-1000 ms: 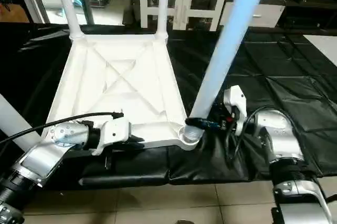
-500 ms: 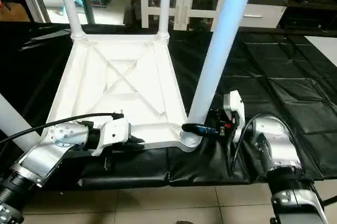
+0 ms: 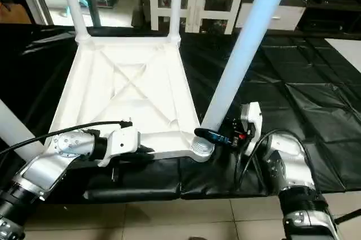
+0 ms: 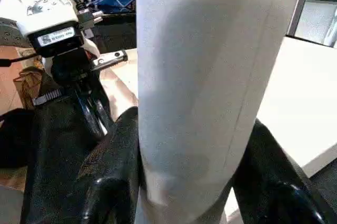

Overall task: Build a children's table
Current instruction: Insert table leg to table base

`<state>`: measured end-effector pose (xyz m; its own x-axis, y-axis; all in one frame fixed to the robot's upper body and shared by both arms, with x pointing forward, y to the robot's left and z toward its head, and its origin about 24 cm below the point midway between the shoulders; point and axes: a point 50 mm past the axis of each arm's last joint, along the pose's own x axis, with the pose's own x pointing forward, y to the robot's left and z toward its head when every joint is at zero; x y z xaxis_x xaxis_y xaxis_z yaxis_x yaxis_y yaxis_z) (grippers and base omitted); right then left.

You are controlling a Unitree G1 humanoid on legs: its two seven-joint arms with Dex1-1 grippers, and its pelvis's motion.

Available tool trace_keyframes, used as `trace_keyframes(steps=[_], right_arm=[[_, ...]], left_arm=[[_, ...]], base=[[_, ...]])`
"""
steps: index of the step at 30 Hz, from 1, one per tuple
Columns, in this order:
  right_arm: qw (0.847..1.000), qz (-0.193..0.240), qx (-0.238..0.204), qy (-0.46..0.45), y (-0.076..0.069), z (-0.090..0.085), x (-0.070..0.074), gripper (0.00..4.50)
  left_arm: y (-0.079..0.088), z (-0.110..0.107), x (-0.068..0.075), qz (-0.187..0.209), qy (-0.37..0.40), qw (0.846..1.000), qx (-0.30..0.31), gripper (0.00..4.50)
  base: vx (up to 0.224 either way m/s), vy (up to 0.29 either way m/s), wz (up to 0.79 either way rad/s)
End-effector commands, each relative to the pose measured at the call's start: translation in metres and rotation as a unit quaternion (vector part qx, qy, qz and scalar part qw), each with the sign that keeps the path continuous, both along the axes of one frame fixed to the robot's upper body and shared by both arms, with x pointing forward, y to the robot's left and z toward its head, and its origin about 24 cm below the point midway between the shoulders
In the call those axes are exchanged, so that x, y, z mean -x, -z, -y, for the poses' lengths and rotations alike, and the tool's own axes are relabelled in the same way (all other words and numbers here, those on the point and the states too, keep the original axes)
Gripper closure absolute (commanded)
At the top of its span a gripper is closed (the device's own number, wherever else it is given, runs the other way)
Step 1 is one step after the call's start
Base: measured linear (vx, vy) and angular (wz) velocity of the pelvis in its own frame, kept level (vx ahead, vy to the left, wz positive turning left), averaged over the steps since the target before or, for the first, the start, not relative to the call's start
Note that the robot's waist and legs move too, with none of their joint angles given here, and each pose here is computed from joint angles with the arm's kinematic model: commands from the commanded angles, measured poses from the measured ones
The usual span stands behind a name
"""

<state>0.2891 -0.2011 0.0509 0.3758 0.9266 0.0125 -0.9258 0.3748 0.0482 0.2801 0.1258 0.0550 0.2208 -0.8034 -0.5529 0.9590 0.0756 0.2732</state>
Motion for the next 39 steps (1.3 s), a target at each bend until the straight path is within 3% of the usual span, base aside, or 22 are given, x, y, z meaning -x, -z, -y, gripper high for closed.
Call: trace_keyframes(steps=[1, 5, 7, 8, 11, 14, 19, 24, 27, 30, 39], right_arm=[[0.996, -0.082, 0.027, 0.008, 0.035, -0.001, 0.016, 2.64], [0.996, -0.085, 0.041, -0.01, 0.039, -0.002, 0.02, 2.64], [0.992, -0.093, 0.078, -0.038, 0.043, 0.0, 0.026, 2.64], [0.983, -0.109, 0.126, -0.074, 0.05, 0.005, 0.033, 2.64], [0.983, -0.11, 0.128, -0.076, 0.05, 0.005, 0.033, 2.65], [0.971, -0.143, 0.162, -0.101, 0.053, 0.015, 0.037, 2.64], [0.968, -0.154, 0.173, -0.101, 0.044, 0.031, 0.032, 2.64], [0.965, -0.159, 0.177, -0.108, 0.039, 0.035, 0.03, 2.64], [0.948, -0.163, 0.219, -0.161, 0.028, 0.04, 0.026, 2.64], [0.945, -0.162, 0.228, -0.171, 0.024, 0.039, 0.023, 2.65], [0.962, -0.136, 0.193, -0.133, 0.028, 0.027, 0.018, 2.65]], left_arm=[[0.0, -0.003, -0.004, 0.011, -0.005, 1.0, -0.023, 4.5], [0.0, -0.004, -0.004, 0.01, -0.004, 1.0, -0.024, 4.5], [0.0, -0.005, -0.004, 0.01, -0.004, 1.0, -0.025, 4.5], [0.0, -0.005, -0.004, 0.01, -0.003, 1.0, -0.026, 4.5], [0.0, -0.005, -0.004, 0.01, -0.003, 1.0, -0.026, 4.5], [-0.001, -0.006, -0.005, 0.009, -0.002, 1.0, -0.027, 4.5], [-0.001, -0.005, -0.003, 0.006, 0.007, 1.0, -0.026, 4.5], [-0.001, -0.006, -0.001, 0.0, 0.017, 1.0, -0.025, 4.5], [-0.003, -0.005, 0.004, -0.008, 0.043, 0.999, -0.022, 4.5], [-0.004, -0.005, 0.003, -0.005, 0.038, 0.999, -0.02, 4.5], [-0.003, -0.005, -0.002, 0.008, 0.012, 1.0, -0.022, 4.5]], base=[[0.0, 0.0, 0.0], [0.0, 0.0, 0.0], [0.0, 0.0, 0.0], [0.0, 0.0, 0.0], [0.0, 0.0, 0.0], [0.0, 0.0, 0.0], [0.0, 0.0, 0.0], [0.0, 0.0, 0.0], [0.0, 0.0, 0.0], [0.0, 0.0, 0.0], [0.0, 0.0, 0.0]])
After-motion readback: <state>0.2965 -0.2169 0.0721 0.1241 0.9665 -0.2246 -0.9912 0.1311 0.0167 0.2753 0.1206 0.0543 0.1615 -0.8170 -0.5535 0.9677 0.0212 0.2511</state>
